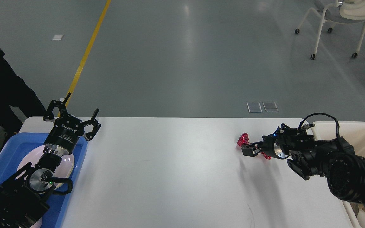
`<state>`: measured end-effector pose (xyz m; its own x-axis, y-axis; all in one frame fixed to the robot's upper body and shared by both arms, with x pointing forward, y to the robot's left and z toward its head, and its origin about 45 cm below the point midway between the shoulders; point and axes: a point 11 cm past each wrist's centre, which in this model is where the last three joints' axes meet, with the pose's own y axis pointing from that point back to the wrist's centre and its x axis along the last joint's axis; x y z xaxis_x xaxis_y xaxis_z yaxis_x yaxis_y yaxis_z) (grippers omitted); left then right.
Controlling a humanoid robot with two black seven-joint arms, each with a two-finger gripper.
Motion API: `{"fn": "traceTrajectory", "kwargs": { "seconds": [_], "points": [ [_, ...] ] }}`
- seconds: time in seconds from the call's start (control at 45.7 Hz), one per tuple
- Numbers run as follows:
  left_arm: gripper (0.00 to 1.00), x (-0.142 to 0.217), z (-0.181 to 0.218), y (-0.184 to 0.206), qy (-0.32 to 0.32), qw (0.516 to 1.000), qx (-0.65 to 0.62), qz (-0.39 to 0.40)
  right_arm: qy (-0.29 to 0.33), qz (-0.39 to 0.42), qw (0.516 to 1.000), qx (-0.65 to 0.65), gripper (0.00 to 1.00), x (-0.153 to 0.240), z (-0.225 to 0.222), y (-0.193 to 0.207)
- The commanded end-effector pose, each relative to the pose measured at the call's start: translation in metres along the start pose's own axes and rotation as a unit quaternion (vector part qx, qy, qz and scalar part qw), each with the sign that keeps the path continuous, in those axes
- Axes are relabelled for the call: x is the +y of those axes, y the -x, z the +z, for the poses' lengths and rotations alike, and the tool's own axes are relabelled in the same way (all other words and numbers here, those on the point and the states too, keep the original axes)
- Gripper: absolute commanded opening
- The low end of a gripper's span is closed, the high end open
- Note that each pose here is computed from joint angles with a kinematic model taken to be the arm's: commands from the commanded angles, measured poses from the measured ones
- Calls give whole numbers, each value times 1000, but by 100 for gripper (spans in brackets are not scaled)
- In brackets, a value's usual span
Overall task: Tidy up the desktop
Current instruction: 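Lower the right gripper onto the red toy dumbbell and grasp it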
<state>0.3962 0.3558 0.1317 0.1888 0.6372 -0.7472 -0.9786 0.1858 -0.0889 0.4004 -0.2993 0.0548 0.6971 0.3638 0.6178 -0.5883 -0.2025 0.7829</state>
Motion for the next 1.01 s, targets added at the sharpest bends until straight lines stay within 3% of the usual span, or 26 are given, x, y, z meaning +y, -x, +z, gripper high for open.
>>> {"fn": "traceTrajectory", "kwargs": {
  "seconds": [0.0, 0.372, 0.482, 0.613, 0.723, 0.832, 0.986],
  "points": [
    [100, 0, 0, 0, 0, 1000, 0, 0, 12, 9, 1000, 3, 98, -2, 2, 5],
    [100, 0, 0, 0, 0, 1000, 0, 0, 20, 14, 1000, 2, 85, -10, -13, 15],
    [100, 0, 0, 0, 0, 1000, 0, 0, 35, 10, 999, 3, 77, -12, -14, 21],
    [100, 0, 0, 0, 0, 1000, 0, 0, 40, 7, 999, 7, 47, -12, -13, 22],
    [100, 0, 0, 0, 0, 1000, 0, 0, 44, 11, 999, 10, 39, -11, -10, 19],
    [100, 0, 0, 0, 0, 1000, 0, 0, 47, 11, 999, 10, 2, -10, -7, 19],
    [100, 0, 0, 0, 0, 1000, 0, 0, 46, 11, 999, 9, 0, -10, -6, 19]
  ]
}}
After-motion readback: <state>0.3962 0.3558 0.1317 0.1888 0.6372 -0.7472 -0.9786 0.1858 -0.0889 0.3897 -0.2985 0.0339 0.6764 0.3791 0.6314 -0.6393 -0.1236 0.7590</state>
